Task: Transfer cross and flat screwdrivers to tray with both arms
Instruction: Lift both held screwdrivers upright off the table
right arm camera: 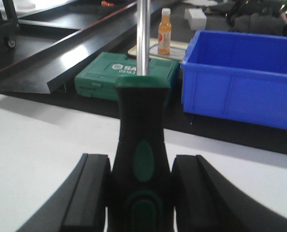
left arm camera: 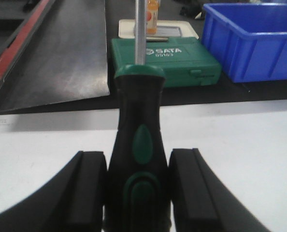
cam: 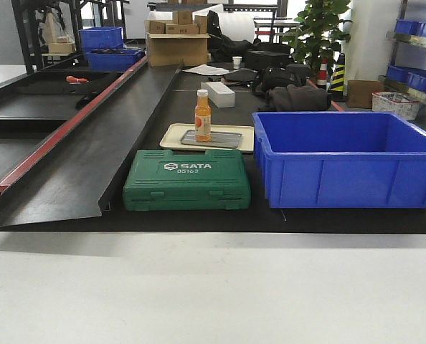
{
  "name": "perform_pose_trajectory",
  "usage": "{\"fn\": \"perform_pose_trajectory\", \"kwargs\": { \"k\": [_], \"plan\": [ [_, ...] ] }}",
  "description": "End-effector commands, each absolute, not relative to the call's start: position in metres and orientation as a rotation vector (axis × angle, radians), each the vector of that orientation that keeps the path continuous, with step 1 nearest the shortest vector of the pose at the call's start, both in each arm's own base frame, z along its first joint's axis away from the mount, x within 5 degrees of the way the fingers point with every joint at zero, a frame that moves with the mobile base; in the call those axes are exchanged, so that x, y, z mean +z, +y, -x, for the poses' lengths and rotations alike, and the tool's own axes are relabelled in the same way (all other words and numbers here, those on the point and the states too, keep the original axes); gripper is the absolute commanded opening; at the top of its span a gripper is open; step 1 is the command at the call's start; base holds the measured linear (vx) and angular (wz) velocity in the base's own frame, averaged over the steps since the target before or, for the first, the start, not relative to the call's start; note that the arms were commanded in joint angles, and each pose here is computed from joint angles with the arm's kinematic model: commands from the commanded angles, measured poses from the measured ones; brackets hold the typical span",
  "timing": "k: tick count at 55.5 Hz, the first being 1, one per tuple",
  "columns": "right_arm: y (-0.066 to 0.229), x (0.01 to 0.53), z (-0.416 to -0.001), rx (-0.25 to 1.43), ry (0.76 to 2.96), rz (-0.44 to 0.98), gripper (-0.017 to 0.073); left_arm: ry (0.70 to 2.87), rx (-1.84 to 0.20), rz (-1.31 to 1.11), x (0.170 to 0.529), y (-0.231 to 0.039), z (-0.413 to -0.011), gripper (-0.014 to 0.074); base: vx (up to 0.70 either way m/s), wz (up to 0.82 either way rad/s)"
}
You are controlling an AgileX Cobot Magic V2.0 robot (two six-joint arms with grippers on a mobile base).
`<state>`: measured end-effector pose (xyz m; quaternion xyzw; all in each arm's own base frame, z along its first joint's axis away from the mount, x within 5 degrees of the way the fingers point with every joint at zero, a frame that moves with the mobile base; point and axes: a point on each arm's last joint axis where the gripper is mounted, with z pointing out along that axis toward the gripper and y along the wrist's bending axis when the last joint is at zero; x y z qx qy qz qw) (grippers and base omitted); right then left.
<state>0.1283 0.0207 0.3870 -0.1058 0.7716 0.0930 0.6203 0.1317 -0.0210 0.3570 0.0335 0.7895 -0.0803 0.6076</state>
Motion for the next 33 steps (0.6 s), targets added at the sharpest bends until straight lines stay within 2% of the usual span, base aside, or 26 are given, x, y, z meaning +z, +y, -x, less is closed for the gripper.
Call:
{"fn": "perform_pose_trajectory", "kwargs": {
  "k": [1, 18, 33],
  "plan": [
    [0.018, 0.399, -0.117, 0.205, 1.656, 0.161, -0.0008, 1.634, -0.2, -0.061, 0.382, -0.019, -0.12, 0.0, 0.0, 0.0],
    [0.018, 0.397, -0.116, 0.211, 1.654, 0.147, -0.0008, 1.471, -0.202, -0.048, 0.398, -0.015, -0.099, 0.0, 0.0, 0.0],
    [0.017, 0.398, -0.116, 0.202, 1.644, 0.141, -0.0008, 1.473, -0.203, -0.048, 0.398, -0.015, -0.098, 0.0, 0.0, 0.0]
  ]
}}
